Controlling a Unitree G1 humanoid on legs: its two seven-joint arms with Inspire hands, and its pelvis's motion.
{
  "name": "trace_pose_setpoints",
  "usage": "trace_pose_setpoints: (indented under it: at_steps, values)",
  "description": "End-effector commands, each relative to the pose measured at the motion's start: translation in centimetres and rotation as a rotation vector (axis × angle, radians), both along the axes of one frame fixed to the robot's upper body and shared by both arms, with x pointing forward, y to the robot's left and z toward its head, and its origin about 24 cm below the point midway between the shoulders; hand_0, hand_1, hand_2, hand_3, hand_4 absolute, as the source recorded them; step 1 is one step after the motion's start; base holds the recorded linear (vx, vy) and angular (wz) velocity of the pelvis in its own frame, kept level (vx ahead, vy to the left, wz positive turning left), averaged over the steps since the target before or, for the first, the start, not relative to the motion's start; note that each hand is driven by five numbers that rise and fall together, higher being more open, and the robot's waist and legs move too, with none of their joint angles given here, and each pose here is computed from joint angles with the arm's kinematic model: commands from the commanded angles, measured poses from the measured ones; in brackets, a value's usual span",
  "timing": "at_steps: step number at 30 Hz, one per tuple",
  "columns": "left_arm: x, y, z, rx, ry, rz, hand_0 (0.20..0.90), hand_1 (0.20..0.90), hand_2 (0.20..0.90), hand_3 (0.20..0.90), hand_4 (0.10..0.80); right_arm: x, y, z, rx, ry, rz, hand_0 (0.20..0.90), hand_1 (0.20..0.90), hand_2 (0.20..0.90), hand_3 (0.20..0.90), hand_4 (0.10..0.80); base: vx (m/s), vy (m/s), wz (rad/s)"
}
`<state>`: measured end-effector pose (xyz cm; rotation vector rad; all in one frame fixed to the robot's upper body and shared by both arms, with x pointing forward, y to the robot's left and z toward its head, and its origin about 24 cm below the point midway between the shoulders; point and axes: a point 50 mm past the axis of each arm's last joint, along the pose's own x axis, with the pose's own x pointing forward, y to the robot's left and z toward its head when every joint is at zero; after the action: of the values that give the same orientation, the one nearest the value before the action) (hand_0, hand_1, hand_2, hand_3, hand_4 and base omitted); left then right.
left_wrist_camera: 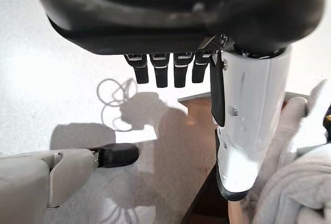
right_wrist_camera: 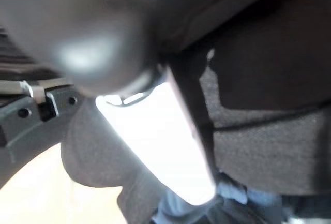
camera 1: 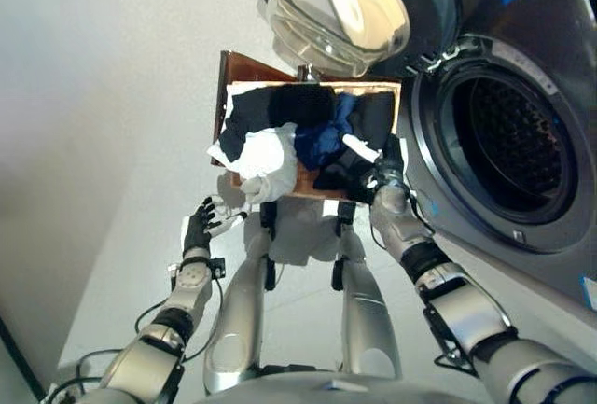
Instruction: Pick up the clothes and place them into the washing machine
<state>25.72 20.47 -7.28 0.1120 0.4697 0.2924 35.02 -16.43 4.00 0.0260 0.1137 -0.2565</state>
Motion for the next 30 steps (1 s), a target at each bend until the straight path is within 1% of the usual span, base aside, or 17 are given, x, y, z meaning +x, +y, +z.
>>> trace_pose_setpoints:
  at_steps: [1, 8, 15, 23, 30]
  values:
    - [-1.8, 1.0, -1.3, 0.042, 0.063, 0.04, 0.9, 0.9, 0.9, 0.9, 0.8, -0.3, 1.3, 3.0, 0.105, -0.221, 0.042, 0.2, 0.2, 0.2, 0.2, 0.3, 0.014, 0.007, -0.1]
    - [-2.4, 0.9, -1.8, 0.039, 0.083, 0.048, 0.9, 0.9, 0.9, 0.9, 0.8, -1.2, 1.8, 2.6, 0.16, -0.239, 0.057, 0.2, 0.2, 0.2, 0.2, 0.3, 0.007, 0.003, -0.11]
    - [-3.0, 0.8, -2.3, 0.036, 0.11, 0.051, 0.9, 0.9, 0.9, 0.9, 0.8, -1.8, 1.8, 2.0, 0.247, -0.239, 0.032, 0.2, 0.2, 0.2, 0.2, 0.3, 0.008, 0.007, -0.06]
    - [-4.0, 0.7, -3.2, 0.026, 0.16, 0.061, 0.9, 0.9, 0.9, 0.9, 0.8, -2.3, 1.4, 0.6, 0.454, -0.22, -0.036, 0.2, 0.2, 0.2, 0.2, 0.3, 0.026, 0.011, -0.08]
    - [-4.2, 0.6, -3.4, 0.006, 0.167, 0.059, 0.9, 0.9, 0.9, 0.9, 0.8, -2.5, 0.6, 0.1, 0.627, -0.245, -0.105, 0.2, 0.2, 0.2, 0.2, 0.3, 0.016, 0.003, -0.04]
